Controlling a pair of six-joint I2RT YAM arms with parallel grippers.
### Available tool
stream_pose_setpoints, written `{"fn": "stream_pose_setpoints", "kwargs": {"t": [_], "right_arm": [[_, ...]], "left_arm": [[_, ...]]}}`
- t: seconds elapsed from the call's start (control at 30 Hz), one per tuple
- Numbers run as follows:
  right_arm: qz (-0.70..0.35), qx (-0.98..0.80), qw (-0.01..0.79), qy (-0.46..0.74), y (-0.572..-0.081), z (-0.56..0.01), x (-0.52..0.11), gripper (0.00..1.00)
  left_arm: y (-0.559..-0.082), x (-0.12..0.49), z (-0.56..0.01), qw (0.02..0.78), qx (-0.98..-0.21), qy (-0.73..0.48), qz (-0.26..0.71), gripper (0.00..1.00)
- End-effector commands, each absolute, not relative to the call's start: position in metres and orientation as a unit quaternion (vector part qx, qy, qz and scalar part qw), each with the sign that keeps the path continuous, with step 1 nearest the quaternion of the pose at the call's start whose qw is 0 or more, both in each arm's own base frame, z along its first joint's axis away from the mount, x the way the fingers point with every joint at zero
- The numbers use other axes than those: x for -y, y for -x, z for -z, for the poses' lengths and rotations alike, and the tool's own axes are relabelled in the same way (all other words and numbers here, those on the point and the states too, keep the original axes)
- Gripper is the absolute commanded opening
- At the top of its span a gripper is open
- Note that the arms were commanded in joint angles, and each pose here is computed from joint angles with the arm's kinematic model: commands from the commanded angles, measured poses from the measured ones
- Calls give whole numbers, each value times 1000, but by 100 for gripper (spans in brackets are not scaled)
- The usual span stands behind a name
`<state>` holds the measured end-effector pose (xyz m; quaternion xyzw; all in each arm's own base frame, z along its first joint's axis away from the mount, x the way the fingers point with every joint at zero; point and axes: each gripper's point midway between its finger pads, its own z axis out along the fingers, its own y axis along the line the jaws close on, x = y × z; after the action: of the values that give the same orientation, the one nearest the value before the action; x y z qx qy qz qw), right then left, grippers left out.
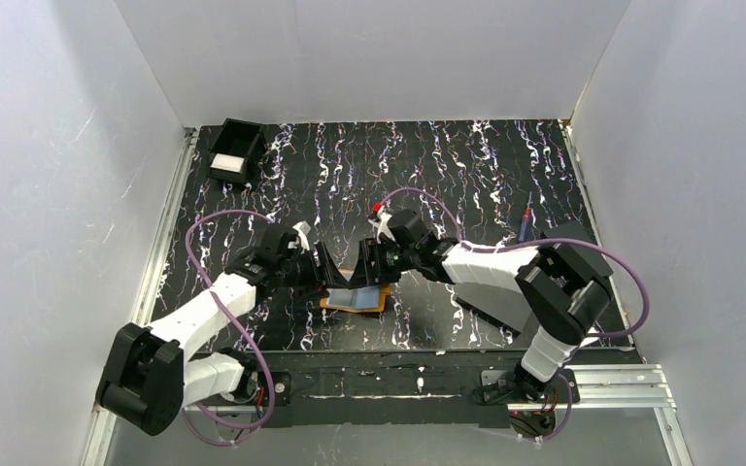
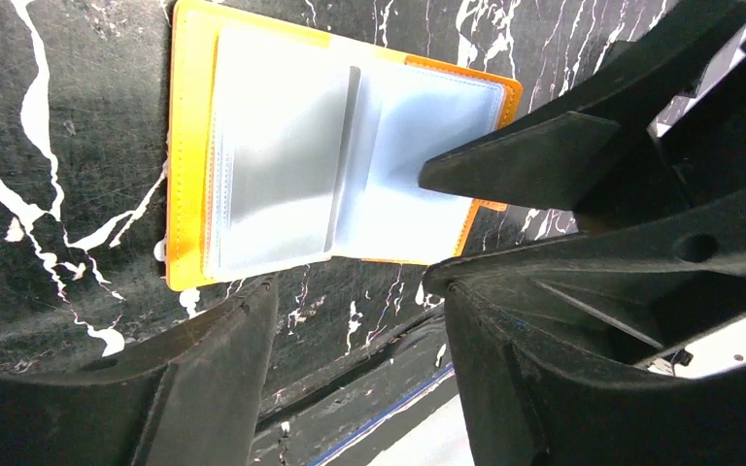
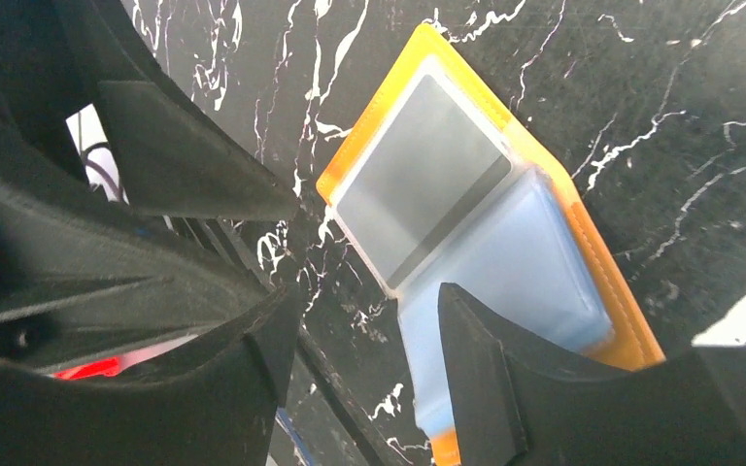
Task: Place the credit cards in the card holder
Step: Open the card holder.
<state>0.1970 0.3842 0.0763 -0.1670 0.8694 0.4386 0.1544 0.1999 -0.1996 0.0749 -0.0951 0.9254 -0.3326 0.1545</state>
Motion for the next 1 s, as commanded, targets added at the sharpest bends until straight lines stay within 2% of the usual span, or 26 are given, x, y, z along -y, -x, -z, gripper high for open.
{"fn": "stream_pose_setpoints", "kwargs": {"t": [0.0, 0.13, 0.27, 0.33, 0.43, 0.53, 0.73, 0.97], "right_arm": [[-432, -856, 193, 207, -197, -104, -377, 64], [-415, -852, 210, 239, -197, -107, -369, 64], [-414, -846, 211, 259, -195, -105, -368, 64], [-423, -843, 199, 266, -191, -99, -372, 59], [-436, -839, 191, 265, -189, -96, -378, 47], [-437, -839, 190, 263, -190, -90, -379, 38], [-436, -841, 180, 266, -186, -75, -376, 29], [-436, -847, 174, 248, -181, -54, -361, 25]], "left_arm": [[-201, 198, -81, 163, -921, 99, 340, 65], [-217, 188, -105, 177, -902, 130, 372, 83], [-251, 163, -141, 202, -857, 202, 428, 87], [-267, 152, -156, 214, -835, 232, 451, 86], [-281, 152, -170, 218, -820, 235, 474, 79], [-281, 166, -167, 193, -821, 214, 493, 62], [-247, 223, -118, 101, -857, 146, 483, 37], [-228, 213, -47, 59, -887, 175, 422, 27]]}}
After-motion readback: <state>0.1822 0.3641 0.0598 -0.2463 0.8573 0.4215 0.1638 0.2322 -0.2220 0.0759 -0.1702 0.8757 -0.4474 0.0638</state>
